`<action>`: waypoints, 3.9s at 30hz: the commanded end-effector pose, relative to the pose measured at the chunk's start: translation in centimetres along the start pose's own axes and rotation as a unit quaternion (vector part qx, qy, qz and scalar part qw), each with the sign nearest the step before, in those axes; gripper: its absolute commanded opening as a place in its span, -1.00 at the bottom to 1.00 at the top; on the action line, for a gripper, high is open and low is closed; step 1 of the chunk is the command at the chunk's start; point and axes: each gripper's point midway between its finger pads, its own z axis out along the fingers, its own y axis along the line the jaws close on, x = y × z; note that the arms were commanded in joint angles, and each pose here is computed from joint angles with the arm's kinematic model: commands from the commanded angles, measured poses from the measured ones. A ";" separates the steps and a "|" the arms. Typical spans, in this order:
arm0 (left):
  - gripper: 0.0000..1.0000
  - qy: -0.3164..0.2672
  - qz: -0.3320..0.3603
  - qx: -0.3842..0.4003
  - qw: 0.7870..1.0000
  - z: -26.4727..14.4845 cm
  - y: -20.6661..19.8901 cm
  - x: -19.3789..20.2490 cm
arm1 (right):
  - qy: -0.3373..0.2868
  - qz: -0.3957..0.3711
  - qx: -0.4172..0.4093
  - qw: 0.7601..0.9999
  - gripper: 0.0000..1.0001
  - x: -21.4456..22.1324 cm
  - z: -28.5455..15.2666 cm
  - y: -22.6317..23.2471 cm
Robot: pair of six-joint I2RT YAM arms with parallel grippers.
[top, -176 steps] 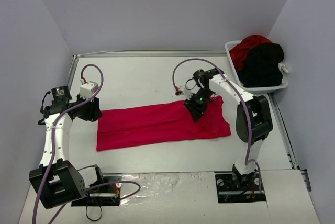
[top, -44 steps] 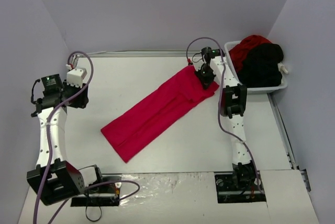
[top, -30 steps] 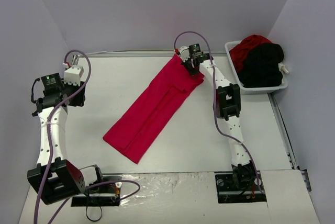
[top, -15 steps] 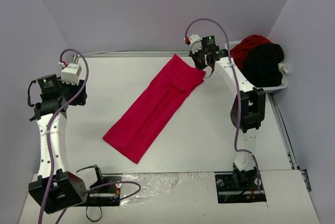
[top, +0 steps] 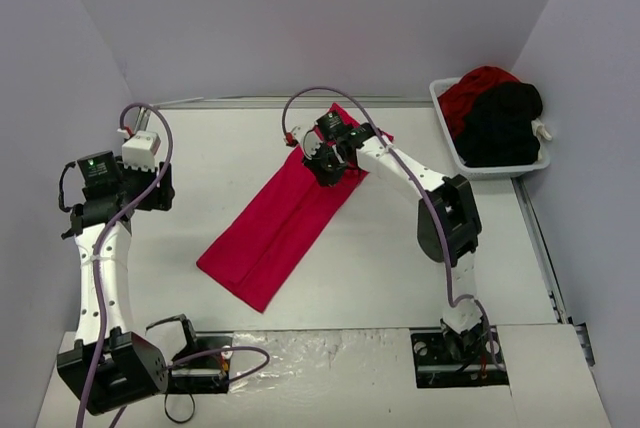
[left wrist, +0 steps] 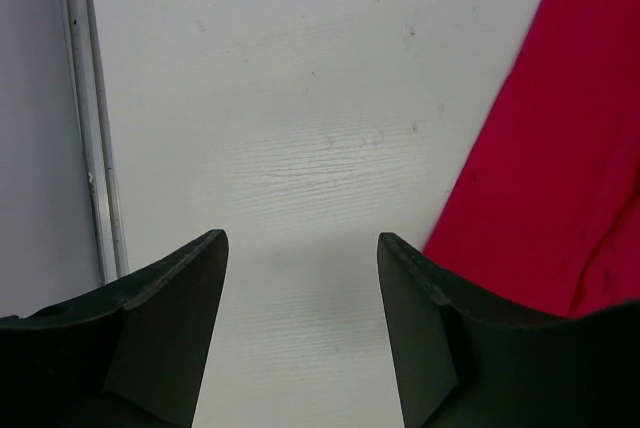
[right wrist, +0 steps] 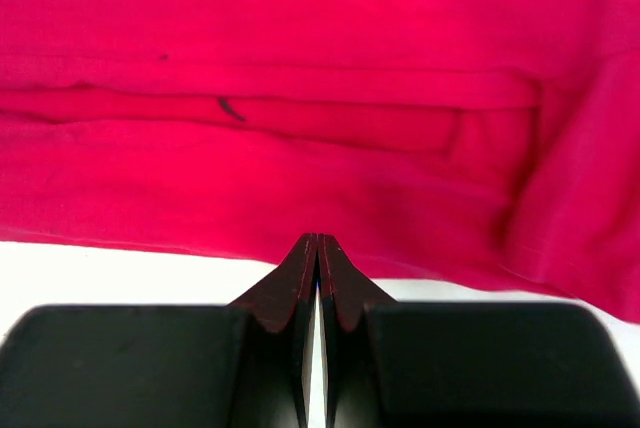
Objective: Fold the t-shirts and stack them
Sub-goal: Rotate the tshirt 90 degrees
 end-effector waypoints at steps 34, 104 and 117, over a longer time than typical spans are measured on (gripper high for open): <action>0.74 -0.031 0.001 -0.005 1.000 0.5 0.5 -1.5 | 0.184 0.034 0.041 0.982 -1.00 11.8 6.9 -5.0; 0.89 0.045 0.153 -0.031 0.987 6.5 -3.3 1.3 | 0.028 0.081 0.295 0.952 -1.00 3.1 0.2 -26.5; 0.89 0.067 0.113 -0.061 0.989 6.7 -0.2 2.0 | 0.048 0.078 0.221 0.971 -1.00 7.0 6.3 -25.7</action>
